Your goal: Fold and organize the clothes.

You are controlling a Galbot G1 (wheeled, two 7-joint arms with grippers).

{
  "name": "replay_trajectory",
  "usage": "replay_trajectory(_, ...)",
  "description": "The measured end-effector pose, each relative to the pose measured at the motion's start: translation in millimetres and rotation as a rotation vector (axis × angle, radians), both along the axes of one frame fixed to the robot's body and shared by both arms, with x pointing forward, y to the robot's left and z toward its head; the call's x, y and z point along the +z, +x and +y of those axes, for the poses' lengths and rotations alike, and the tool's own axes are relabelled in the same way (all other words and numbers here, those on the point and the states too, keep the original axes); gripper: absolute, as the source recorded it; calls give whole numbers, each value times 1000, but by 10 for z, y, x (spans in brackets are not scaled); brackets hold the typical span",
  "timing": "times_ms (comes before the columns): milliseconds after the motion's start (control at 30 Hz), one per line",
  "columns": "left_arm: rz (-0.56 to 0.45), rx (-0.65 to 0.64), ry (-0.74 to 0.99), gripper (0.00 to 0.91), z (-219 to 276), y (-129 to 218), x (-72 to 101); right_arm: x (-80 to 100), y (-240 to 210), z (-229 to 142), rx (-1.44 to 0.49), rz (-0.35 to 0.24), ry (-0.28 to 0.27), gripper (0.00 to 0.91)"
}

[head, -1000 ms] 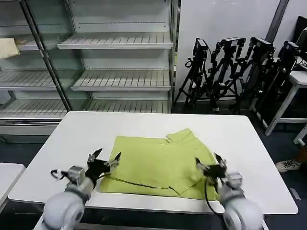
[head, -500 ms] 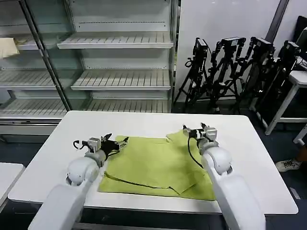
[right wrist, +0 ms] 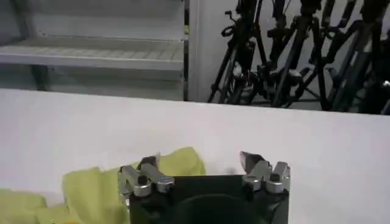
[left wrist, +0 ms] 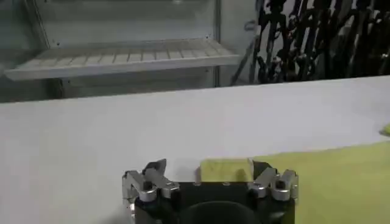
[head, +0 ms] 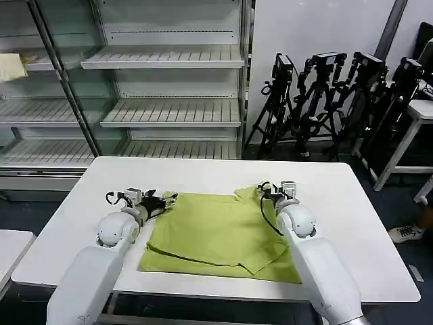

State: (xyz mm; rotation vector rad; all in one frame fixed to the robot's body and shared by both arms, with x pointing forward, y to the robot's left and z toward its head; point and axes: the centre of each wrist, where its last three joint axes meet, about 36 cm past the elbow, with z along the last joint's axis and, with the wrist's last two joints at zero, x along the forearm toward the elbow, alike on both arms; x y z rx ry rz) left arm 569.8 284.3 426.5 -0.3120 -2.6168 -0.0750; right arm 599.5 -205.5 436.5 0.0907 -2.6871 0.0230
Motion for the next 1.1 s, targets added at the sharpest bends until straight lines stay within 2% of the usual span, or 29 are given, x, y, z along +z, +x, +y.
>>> replay_trajectory(33,0,0,0,10,0,9,3,-8,11,-2,1,4,6,403)
replay_trajectory(67,0,-1,-1,10,-1,15,2,-17,24,-13,0,10,12,10)
replay_trajectory(400,8,-22,-3,10,-79,3,-60,-76,50,-83,21,44,87,0)
replay_trajectory(700,6,-35,-8,10,-123,-19,-74,-100,41,-81,50,49,117,0)
replay_trajectory(933,-4,-32,-15,10,-96,-51,-38,-103,-30,-141,61,24,119,0)
replay_trajectory(1100,-25,-21,-20,10,-37,-114,35,26,-188,-209,72,-16,122,0)
